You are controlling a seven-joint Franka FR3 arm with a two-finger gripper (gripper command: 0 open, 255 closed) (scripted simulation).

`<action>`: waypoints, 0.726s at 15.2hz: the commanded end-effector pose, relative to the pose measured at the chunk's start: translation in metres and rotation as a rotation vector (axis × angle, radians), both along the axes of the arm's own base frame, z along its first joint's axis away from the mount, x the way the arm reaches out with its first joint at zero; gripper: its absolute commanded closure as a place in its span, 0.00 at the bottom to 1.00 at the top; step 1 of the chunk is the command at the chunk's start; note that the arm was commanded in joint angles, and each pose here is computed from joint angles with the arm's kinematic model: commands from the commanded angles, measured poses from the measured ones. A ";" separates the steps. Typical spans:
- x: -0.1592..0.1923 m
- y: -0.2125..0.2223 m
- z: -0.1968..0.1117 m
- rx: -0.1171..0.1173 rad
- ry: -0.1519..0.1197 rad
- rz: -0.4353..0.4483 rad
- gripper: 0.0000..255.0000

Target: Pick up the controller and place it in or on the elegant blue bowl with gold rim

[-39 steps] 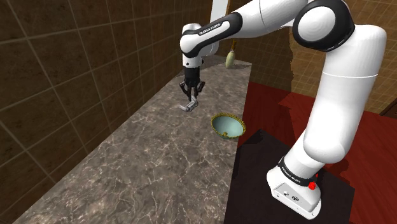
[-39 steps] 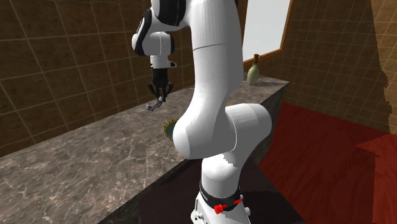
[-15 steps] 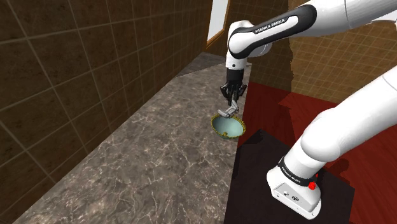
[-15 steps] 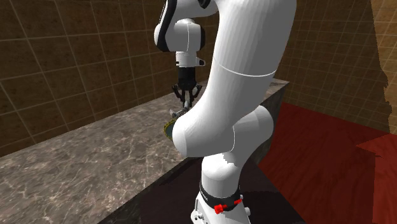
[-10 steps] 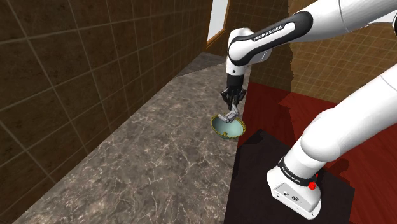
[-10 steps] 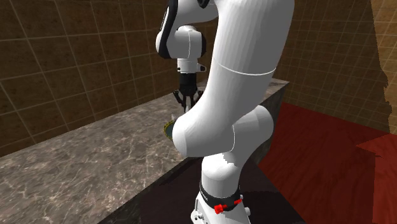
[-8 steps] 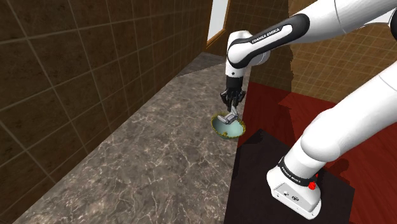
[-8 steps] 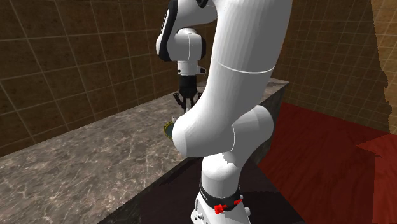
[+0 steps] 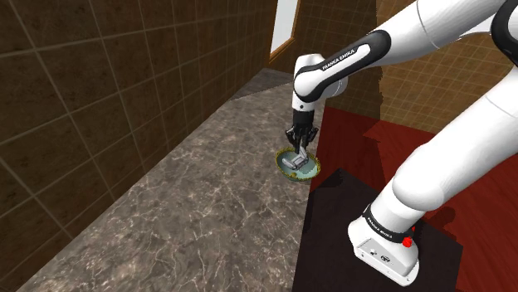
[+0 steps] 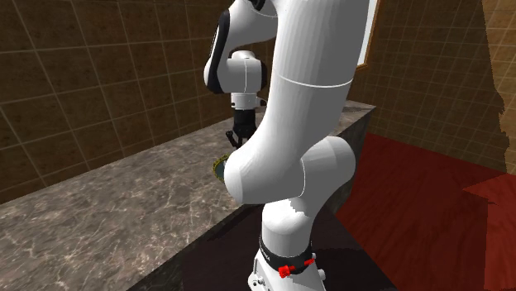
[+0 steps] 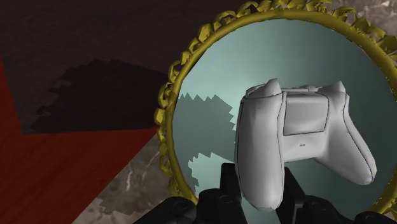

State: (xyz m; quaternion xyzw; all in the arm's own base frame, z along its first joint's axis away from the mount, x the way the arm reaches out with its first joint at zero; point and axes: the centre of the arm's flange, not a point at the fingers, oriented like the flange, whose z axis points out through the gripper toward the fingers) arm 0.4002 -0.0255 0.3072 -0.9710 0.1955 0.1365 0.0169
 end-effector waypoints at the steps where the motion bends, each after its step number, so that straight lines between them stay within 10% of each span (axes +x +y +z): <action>1: 0.000 -0.001 -0.002 0.000 -0.001 0.000 1.00; 6: 0.000 -0.001 -0.002 0.000 -0.001 0.000 1.00; 7: 0.000 -0.001 -0.002 0.000 -0.001 0.000 0.00; 11: 0.000 -0.001 -0.002 0.000 -0.001 0.000 0.00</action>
